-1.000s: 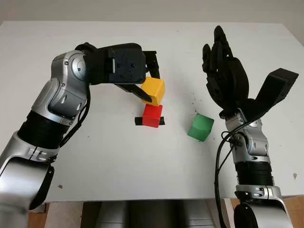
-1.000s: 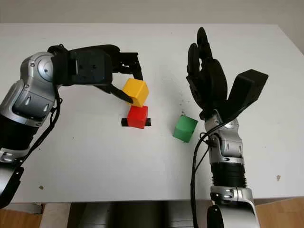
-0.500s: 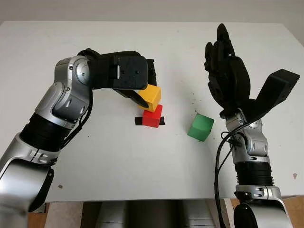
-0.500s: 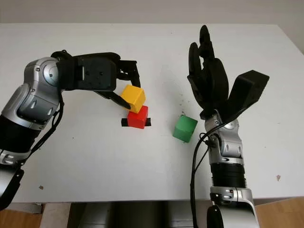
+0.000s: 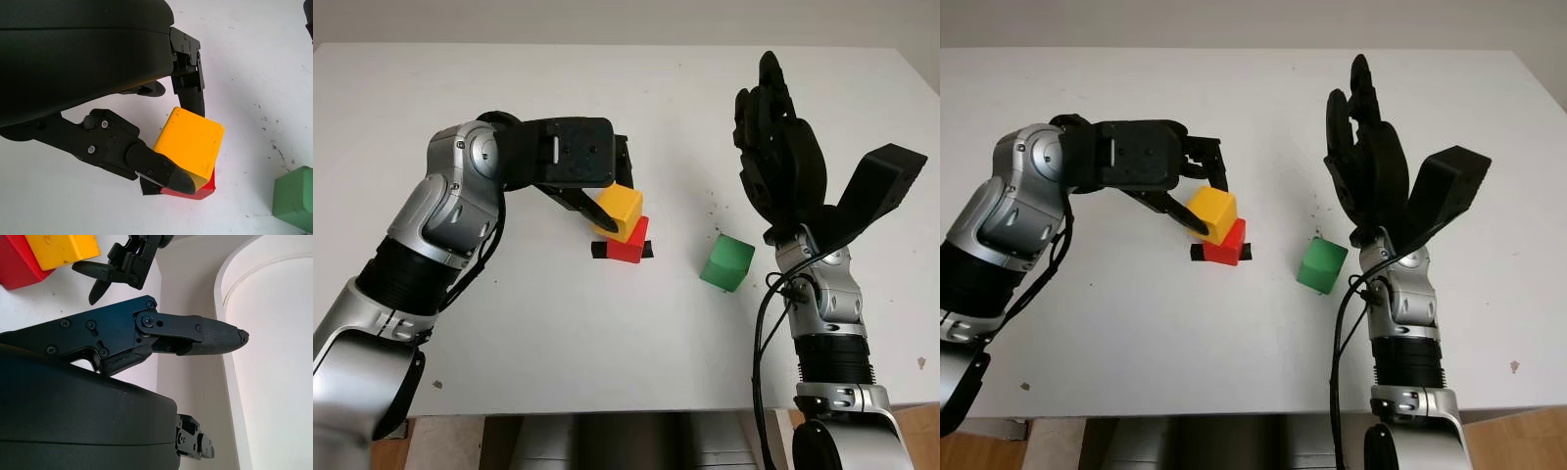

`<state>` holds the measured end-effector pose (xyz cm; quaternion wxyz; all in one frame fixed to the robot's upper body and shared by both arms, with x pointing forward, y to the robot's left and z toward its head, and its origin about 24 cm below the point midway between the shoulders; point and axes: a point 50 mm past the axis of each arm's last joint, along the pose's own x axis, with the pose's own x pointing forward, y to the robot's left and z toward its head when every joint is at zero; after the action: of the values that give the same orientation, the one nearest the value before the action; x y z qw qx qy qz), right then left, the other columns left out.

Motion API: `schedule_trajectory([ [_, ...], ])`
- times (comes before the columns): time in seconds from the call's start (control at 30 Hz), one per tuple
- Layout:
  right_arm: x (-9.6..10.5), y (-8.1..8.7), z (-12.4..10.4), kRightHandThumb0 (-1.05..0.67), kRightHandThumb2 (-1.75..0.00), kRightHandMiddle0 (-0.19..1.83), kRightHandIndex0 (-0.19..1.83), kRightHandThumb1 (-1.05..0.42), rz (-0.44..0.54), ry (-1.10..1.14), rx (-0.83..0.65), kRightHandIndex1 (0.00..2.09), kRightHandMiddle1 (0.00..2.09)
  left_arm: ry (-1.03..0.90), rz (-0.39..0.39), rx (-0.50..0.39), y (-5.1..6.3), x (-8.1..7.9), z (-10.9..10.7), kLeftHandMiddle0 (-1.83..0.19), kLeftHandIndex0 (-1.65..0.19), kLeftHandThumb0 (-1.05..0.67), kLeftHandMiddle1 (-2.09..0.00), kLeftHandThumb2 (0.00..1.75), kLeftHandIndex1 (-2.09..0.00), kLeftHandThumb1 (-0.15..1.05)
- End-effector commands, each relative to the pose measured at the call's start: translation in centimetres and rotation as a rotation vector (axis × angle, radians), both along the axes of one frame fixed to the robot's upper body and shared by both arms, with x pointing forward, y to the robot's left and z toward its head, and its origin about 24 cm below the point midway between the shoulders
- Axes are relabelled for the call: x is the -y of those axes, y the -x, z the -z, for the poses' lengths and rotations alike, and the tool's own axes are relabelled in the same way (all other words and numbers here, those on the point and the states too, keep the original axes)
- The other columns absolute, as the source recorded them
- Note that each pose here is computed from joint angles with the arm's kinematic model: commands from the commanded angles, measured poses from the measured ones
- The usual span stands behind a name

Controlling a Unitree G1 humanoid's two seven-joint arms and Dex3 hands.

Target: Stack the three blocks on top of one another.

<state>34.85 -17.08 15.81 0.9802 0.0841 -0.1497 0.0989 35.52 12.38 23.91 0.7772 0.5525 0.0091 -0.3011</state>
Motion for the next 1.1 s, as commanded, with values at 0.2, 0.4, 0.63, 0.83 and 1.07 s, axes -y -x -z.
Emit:
schedule_trajectory([
  [0.2,0.07,0.23,0.28,-0.68,-0.52,-0.19,-0.19,-1.05,-0.001,0.0,0.01,0.0,0.0,0.038,0.009,-0.029,0.02,0.66,0.01,-0.31,-0.4,-0.28,-0.08,0.06,-2.02,1.02],
  [0.4,0.06,0.2,0.45,-0.69,-0.51,-0.19,-0.19,-1.05,-0.001,0.004,0.017,0.0,0.0,0.048,0.01,-0.033,-0.03,0.8,-0.06,-0.21,-0.35,-0.32,-0.03,0.06,-1.87,1.02],
  [0.63,0.05,0.27,0.51,-0.69,-0.53,-0.19,-0.19,-1.05,-0.001,0.021,0.019,0.0,0.0,0.052,-0.019,-0.019,-0.05,0.89,-0.04,-0.24,-0.35,-0.31,-0.05,0.05,-2.01,1.02],
  [0.83,-0.03,0.32,0.52,-0.68,-0.51,-0.19,-0.19,-1.05,0.004,0.004,0.016,0.0,0.0,0.05,-0.031,-0.006,-0.05,0.97,0.03,-0.24,-0.38,-0.3,-0.05,0.06,-2.02,1.02],
  [1.07,0.01,0.21,0.65,-0.69,-0.5,-0.19,-0.19,-1.05,0.003,0.0,0.014,0.0,0.0,0.045,-0.042,-0.004,-0.09,0.9,0.09,-0.24,-0.46,-0.3,-0.05,0.06,-2.09,1.03],
])
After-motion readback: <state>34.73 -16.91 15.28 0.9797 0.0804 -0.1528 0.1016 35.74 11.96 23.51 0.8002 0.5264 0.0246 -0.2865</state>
